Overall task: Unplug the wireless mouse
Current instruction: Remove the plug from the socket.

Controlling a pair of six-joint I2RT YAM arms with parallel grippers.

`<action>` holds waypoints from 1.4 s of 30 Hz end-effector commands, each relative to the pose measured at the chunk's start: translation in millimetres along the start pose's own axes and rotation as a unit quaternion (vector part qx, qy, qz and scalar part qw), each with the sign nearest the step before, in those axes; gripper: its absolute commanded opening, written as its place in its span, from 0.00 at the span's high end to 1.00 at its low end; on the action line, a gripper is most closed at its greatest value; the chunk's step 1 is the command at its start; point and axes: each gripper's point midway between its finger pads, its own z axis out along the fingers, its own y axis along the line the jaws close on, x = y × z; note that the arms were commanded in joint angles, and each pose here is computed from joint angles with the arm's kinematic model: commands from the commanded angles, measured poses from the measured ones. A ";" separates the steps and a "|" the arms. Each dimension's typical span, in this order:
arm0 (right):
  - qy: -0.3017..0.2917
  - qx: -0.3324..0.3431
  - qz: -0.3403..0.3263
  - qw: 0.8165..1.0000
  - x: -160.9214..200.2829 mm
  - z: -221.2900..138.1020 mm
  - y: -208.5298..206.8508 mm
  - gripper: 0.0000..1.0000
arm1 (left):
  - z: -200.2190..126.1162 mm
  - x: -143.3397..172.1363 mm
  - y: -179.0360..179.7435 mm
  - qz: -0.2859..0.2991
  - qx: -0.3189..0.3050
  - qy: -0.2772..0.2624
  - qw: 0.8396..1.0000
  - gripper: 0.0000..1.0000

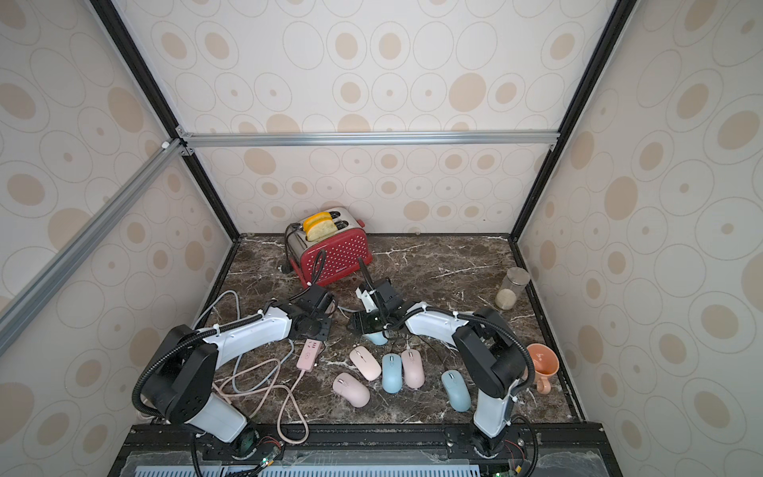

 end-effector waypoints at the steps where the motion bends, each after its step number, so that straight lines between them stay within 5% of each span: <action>1: -0.012 -0.028 0.041 0.999 -15.8 10.7 9.9 0.37 | 4.6 7.2 5.8 -0.003 -0.009 0.000 1.000 1.00; 9: -0.008 -0.069 0.095 0.993 -25.6 46.5 22.6 0.63 | 0.7 4.9 1.3 -0.013 0.011 -0.018 1.000 1.00; 26: -0.034 -0.144 0.158 0.976 -43.9 83.7 44.1 0.85 | -2.9 2.8 1.7 -0.015 0.012 -0.021 1.000 1.00; 37: -0.021 -0.125 0.180 0.976 -36.0 104.5 35.2 0.96 | -3.7 0.3 -1.0 -0.017 0.019 -0.025 0.999 1.00; 42: 0.007 -0.065 0.195 0.979 -10.3 108.2 12.0 1.00 | -7.0 -2.2 -2.4 -0.019 0.024 -0.028 0.999 1.00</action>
